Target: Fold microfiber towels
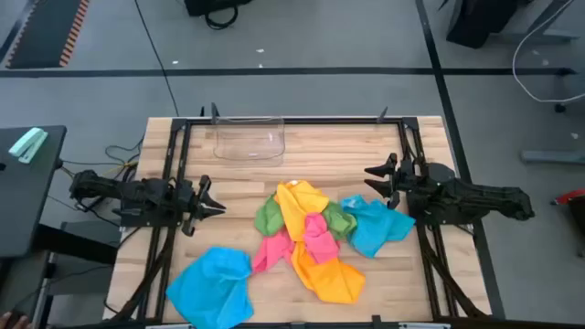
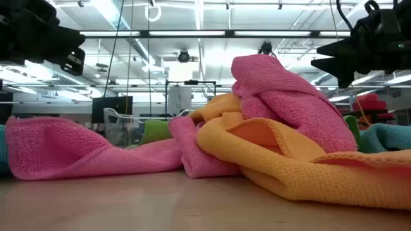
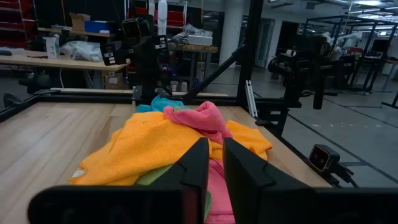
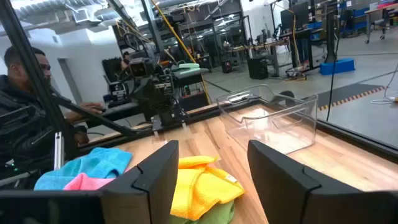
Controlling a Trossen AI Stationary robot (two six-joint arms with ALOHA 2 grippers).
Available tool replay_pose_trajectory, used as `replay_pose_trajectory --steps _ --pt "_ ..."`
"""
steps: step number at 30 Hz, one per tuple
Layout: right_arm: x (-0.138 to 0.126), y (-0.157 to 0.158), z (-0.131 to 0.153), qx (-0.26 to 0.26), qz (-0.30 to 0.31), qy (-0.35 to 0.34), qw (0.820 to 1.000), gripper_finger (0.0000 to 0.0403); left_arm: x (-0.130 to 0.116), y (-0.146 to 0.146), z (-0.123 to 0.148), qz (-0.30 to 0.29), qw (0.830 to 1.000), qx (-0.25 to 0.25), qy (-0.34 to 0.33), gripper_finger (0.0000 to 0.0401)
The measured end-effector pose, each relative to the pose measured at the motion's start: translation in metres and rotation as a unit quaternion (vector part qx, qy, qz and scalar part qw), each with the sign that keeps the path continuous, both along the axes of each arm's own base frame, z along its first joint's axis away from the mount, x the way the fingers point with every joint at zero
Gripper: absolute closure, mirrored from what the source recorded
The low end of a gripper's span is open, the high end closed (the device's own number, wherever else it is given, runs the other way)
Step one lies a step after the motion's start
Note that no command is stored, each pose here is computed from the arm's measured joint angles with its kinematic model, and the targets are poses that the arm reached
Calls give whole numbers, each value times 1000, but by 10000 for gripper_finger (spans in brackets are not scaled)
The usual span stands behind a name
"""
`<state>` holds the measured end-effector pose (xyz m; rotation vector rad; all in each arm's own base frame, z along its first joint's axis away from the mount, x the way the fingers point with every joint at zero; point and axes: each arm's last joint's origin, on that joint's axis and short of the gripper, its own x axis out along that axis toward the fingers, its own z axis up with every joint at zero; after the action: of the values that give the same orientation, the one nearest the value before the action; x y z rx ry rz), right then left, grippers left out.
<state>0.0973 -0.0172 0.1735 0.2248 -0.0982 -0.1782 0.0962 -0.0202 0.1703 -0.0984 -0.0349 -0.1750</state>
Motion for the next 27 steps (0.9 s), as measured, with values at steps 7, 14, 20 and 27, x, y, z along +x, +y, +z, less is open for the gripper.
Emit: replay_pose_trajectory --steps 7,14,20,27 --pt "0 0 0 0 0 0 1000 202 0 0 0 0 1000 0 0 347" --pt "0 0 0 0 0 0 1000 202 0 0 0 0 1000 0 0 342" --pt "0 0 0 0 0 0 1000 202 0 0 0 0 1000 0 0 350" --pt "0 0 0 0 0 0 1000 202 0 0 0 0 1000 0 0 344"
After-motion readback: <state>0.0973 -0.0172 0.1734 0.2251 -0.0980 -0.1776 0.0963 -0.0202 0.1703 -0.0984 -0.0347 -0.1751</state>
